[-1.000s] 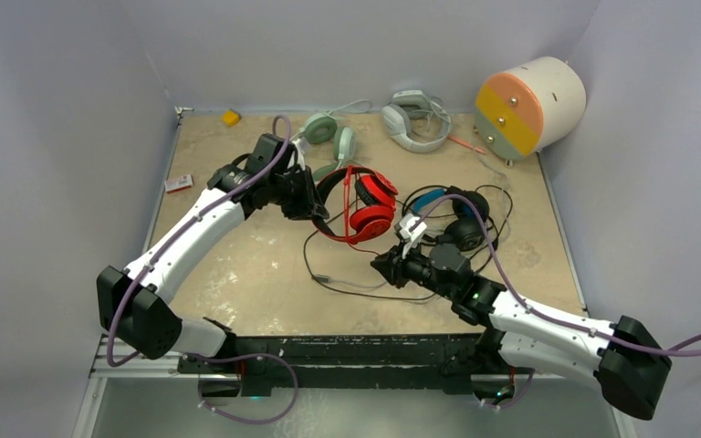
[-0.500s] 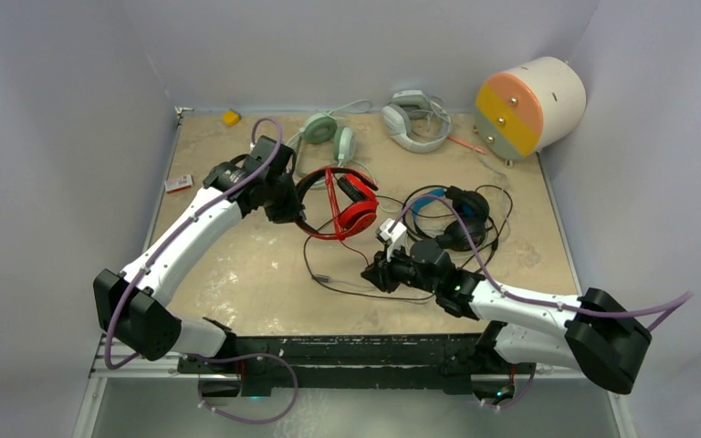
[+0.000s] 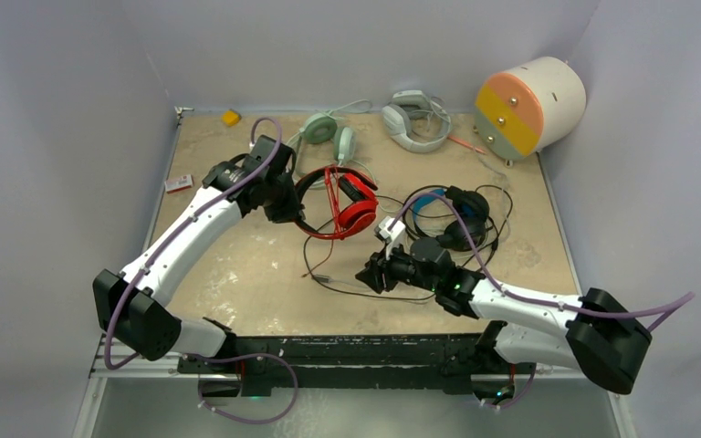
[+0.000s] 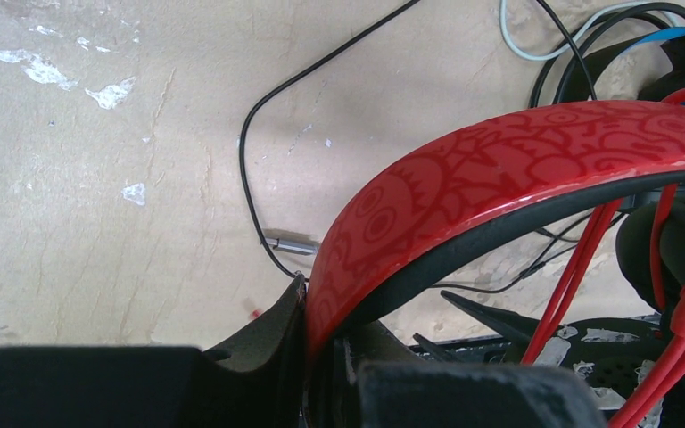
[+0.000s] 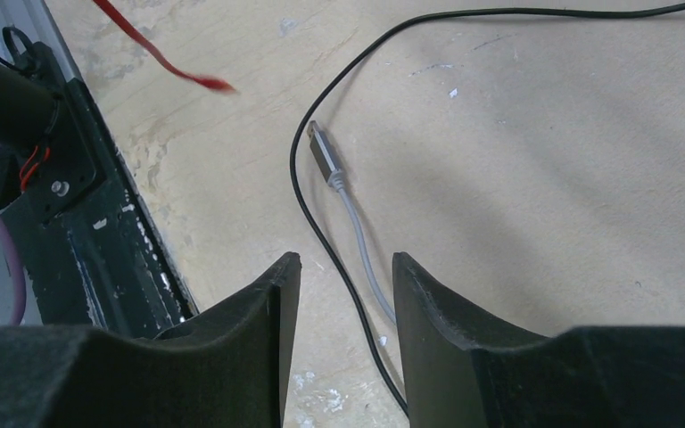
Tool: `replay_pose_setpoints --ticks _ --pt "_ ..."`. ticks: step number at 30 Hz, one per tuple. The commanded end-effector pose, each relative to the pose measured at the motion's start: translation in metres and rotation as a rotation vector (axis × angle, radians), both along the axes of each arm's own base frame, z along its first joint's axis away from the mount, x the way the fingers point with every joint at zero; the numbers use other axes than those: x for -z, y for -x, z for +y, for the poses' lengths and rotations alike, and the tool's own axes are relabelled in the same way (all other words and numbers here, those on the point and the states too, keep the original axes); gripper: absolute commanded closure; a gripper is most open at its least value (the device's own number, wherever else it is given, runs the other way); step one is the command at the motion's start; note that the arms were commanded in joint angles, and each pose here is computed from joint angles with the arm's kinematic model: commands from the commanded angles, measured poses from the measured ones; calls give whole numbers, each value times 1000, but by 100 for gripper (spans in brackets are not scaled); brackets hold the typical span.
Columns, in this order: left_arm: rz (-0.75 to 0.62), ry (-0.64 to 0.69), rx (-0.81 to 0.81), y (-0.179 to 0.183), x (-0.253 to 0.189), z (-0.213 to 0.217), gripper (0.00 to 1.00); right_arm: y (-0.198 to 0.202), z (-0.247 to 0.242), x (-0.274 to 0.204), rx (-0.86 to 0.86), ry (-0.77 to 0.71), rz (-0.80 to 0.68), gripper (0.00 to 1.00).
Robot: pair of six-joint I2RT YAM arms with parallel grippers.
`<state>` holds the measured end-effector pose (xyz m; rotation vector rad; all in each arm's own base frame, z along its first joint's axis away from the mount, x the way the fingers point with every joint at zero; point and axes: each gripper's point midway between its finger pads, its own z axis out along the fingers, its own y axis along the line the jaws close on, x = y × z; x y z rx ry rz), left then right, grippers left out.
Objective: Wrap the headphones
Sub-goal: Wrap the headphones cable around the headphones.
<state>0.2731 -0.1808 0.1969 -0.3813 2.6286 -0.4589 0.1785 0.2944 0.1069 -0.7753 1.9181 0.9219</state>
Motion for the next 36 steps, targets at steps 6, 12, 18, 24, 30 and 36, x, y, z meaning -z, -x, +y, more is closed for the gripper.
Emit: replay_pose_setpoints --ticks 6,12,18,24,30,36 --pt "-110 68 -15 -17 -36 -8 100 5 -7 -13 85 -63 101 46" --pt "-121 76 -19 -21 -35 -10 100 4 -22 3 416 -137 477 32" --pt "-143 88 -21 -25 -39 -12 100 1 -31 -5 665 -277 749 20" --pt "-171 108 -25 -31 -42 -16 100 8 -54 -10 1083 -278 1119 17" --pt "-242 154 -32 -44 -46 -23 100 5 -31 -28 1114 -585 1420 17" --pt "-295 158 -48 -56 -51 -24 100 -8 -19 -43 1148 -704 1525 15"
